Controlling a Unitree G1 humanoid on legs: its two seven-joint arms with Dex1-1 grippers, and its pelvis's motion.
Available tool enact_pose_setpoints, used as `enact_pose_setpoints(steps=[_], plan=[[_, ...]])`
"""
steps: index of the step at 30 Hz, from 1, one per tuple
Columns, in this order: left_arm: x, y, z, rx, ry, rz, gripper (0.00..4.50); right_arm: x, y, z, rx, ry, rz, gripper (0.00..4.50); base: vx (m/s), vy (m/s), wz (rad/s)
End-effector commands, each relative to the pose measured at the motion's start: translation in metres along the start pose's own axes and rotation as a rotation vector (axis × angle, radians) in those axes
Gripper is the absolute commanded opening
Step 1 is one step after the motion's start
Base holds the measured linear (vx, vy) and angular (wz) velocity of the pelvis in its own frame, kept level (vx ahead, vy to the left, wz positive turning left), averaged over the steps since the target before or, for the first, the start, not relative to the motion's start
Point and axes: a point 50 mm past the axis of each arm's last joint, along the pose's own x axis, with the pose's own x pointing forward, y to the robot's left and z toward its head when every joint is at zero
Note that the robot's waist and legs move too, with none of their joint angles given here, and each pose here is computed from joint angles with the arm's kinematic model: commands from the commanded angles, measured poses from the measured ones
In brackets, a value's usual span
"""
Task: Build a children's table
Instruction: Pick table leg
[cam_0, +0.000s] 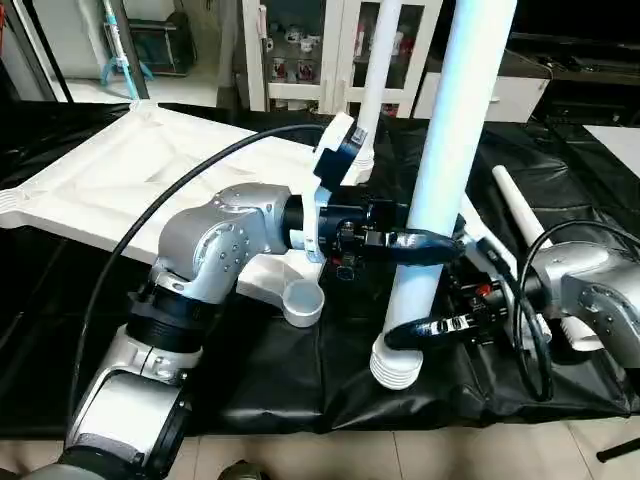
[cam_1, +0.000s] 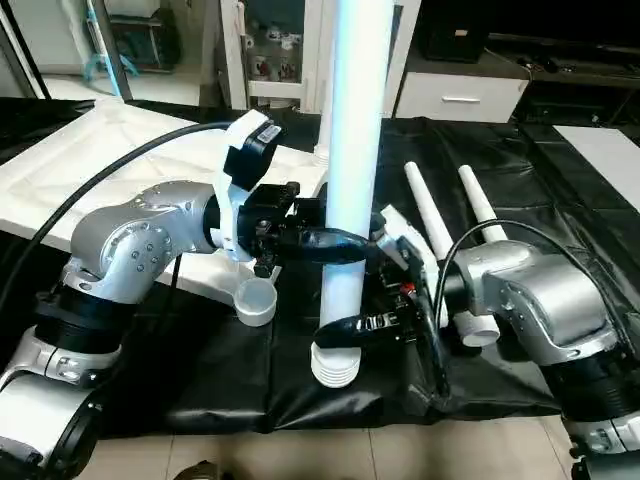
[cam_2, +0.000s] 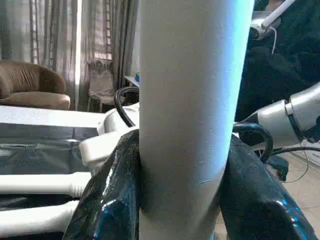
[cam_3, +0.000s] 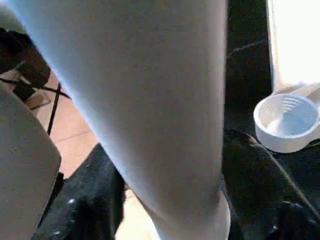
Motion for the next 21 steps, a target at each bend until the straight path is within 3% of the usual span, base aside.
enact_pose_setpoints(steps=[1,8,21], plan=[[0.0049,-0.0004,0.0053,0.028,0.011,-0.021,1.80,-0.0029,-0.0008,0.0016,-0.019,0.024,-0.017,2.62,0.000,0.000,0.00],[0.0052,0.0008,0.0051,0.031,0.011,-0.016,1.80,-0.0016,-0.0010,-0.0002,-0.018,0.030,-0.008,2.10,0.000,0.000,0.00],[-0.0002,0.0080,0.0028,0.029,0.016,0.072,1.80,-0.0032,-0.0027,0.0021,-0.021,0.003,-0.028,2.01,0.000,0.000,0.00]])
